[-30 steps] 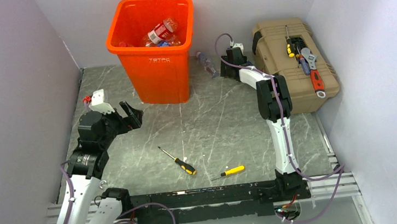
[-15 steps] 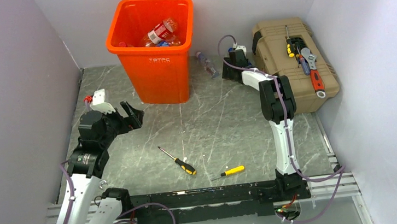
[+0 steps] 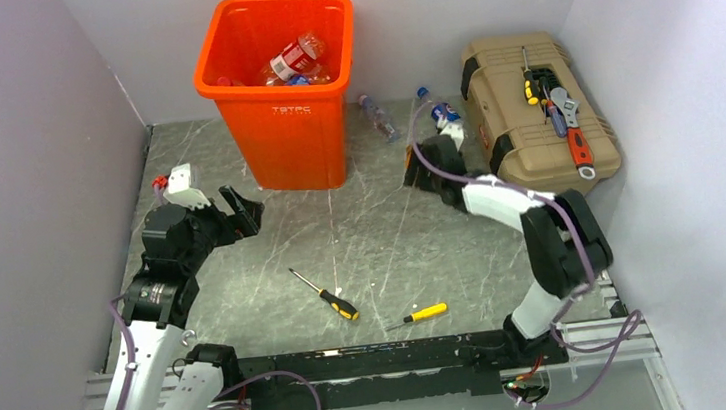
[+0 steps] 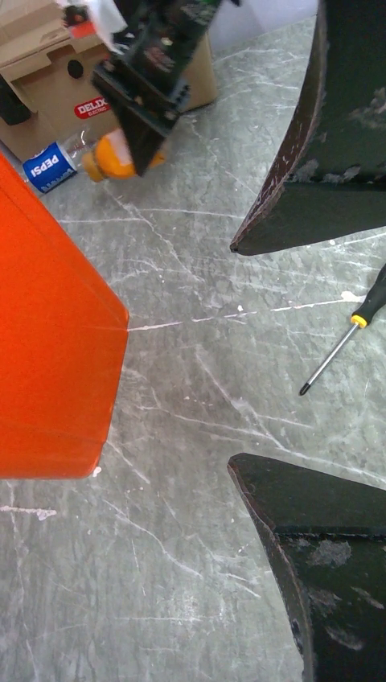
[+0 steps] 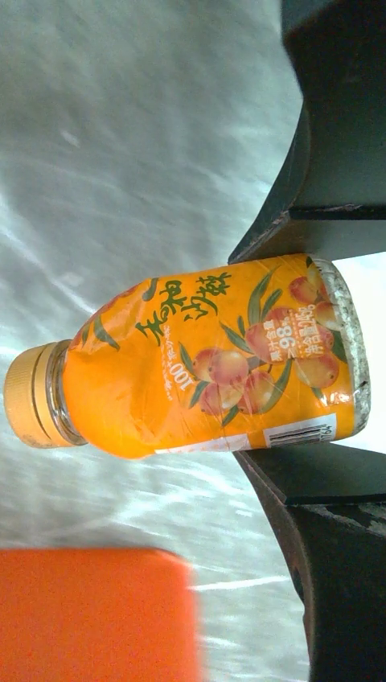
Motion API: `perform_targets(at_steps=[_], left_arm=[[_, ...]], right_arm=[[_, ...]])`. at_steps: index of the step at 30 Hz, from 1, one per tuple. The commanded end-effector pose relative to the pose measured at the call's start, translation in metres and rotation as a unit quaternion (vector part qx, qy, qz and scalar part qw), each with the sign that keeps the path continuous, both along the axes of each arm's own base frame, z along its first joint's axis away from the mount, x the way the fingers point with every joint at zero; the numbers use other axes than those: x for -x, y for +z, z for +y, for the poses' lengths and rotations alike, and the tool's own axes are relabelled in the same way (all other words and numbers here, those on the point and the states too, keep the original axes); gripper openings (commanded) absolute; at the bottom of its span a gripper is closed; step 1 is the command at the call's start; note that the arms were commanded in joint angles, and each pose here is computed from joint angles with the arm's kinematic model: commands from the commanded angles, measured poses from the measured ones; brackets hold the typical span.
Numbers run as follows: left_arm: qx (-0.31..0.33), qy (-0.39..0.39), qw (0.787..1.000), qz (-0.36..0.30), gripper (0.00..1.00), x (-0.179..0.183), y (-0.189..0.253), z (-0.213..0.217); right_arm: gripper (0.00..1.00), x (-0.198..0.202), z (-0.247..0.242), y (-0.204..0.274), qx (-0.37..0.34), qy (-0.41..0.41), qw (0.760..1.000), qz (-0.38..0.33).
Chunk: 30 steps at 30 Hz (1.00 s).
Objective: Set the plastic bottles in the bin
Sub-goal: Move the plastic bottle to the center of the board.
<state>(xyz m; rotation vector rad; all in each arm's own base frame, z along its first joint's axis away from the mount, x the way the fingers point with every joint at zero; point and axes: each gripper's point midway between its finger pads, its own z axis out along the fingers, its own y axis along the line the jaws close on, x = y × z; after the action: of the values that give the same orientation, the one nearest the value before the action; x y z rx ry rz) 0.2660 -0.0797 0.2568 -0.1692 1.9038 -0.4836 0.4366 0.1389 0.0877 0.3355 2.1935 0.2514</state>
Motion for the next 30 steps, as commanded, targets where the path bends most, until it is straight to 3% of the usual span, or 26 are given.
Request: perform_targets(at_steps=[1, 8, 12, 22, 30], left_arm=[[0.019, -0.013, 1.0, -0.016, 0.98, -0.003, 0.008, -0.007], [0.023, -0.023, 0.999, -0.014, 0.98, -0.003, 0.008, -0.011], [0.022, -0.023, 0.999, -0.012, 0.98, -0.003, 0.007, -0.011], [0.025, -0.026, 0.999, -0.012, 0.98, -0.002, 0.007, -0.012], [0.028, -0.03, 0.999, -0.015, 0.99, 0.0, 0.009, -0.013]], right_arm=[[0.45, 0.06, 0.018, 0.003, 0.0, 0.014, 1.0, 0.004], [0.48, 0.134, 0.02, -0.005, 0.027, 0.073, 0.996, 0.039], [0.52, 0.153, 0.031, -0.02, 0.032, 0.12, 0.987, 0.105], [0.64, 0.164, 0.046, -0.047, 0.065, 0.183, 0.962, 0.194], [0.91, 0.16, 0.051, -0.043, 0.09, 0.21, 0.948, 0.221]])
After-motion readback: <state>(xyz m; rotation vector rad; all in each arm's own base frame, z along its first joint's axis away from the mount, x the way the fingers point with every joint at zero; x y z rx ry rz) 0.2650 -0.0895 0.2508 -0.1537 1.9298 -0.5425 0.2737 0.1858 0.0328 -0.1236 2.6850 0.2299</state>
